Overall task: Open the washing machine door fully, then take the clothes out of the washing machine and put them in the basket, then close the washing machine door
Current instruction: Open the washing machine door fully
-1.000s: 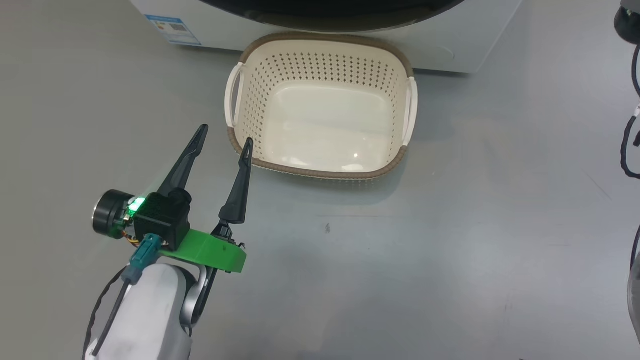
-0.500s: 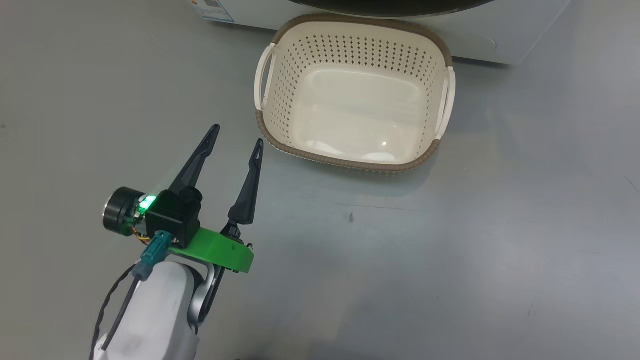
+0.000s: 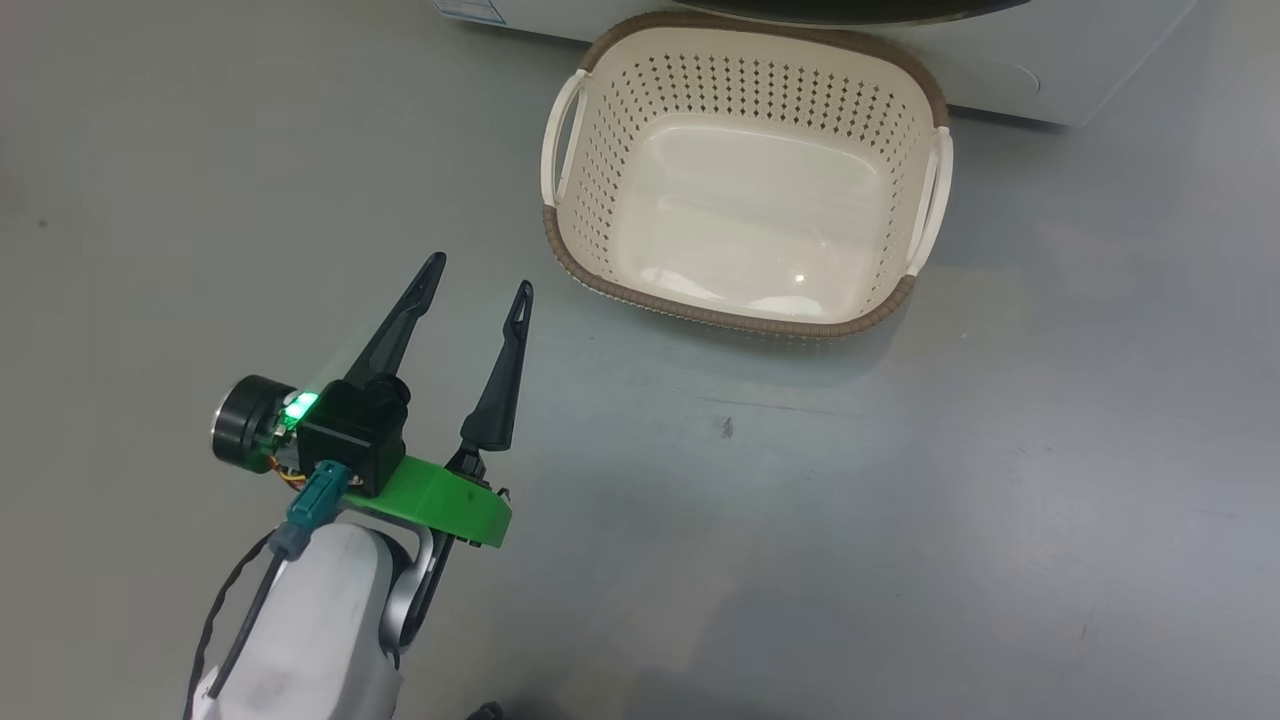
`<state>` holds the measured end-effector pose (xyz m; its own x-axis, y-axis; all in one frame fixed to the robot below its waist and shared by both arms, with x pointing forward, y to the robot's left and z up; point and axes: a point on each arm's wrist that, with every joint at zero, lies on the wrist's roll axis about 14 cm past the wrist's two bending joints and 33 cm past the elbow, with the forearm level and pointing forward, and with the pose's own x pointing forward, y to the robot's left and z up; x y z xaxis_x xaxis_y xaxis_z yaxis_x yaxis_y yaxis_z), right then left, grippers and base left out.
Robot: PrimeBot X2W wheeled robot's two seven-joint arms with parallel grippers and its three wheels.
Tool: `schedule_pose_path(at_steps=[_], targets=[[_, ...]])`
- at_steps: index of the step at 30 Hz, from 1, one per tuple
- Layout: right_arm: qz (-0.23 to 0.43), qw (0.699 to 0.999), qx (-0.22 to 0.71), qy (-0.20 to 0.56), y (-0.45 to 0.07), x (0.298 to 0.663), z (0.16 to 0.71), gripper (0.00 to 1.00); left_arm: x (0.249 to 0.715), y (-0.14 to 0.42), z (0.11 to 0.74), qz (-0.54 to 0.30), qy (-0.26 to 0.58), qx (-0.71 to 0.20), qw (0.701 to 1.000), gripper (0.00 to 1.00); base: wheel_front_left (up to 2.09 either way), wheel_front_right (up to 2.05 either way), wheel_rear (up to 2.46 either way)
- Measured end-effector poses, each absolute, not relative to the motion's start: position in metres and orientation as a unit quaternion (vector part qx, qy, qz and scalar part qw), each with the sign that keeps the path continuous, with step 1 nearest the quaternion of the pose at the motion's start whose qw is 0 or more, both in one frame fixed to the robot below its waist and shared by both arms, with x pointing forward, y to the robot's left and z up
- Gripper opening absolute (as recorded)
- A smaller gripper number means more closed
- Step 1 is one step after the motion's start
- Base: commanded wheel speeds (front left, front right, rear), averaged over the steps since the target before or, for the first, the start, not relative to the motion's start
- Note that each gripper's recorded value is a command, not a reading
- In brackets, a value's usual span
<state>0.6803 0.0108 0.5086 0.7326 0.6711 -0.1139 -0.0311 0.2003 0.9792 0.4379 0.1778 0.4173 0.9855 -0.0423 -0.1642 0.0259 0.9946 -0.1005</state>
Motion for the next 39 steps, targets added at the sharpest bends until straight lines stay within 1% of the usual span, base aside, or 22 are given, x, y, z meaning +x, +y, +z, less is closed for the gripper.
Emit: schedule_pose_path(at_steps=[16,22,29,39], targets=[[0.268,0.721,0.56,0.307,0.017,0.671,0.504,0.0,0.436,0.18,0.418,-0.013,0.084,-0.049,0.995,1.0,0.0,0.0,0.0],[0.285,0.706,0.561,0.325,0.023,0.66,0.507,0.0,0.437,0.179,0.423,-0.014,0.078,-0.051,0.996,1.0,0.0,0.0,0.0],[0.309,0.685,0.559,0.35,0.037,0.637,0.505,0.0,0.436,0.176,0.426,-0.018,0.075,-0.053,0.996,1.0,0.0,0.0,0.0],[0.33,0.669,0.552,0.373,0.042,0.607,0.506,0.0,0.436,0.171,0.438,-0.026,0.06,-0.053,0.996,1.0,0.0,0.0,0.0]])
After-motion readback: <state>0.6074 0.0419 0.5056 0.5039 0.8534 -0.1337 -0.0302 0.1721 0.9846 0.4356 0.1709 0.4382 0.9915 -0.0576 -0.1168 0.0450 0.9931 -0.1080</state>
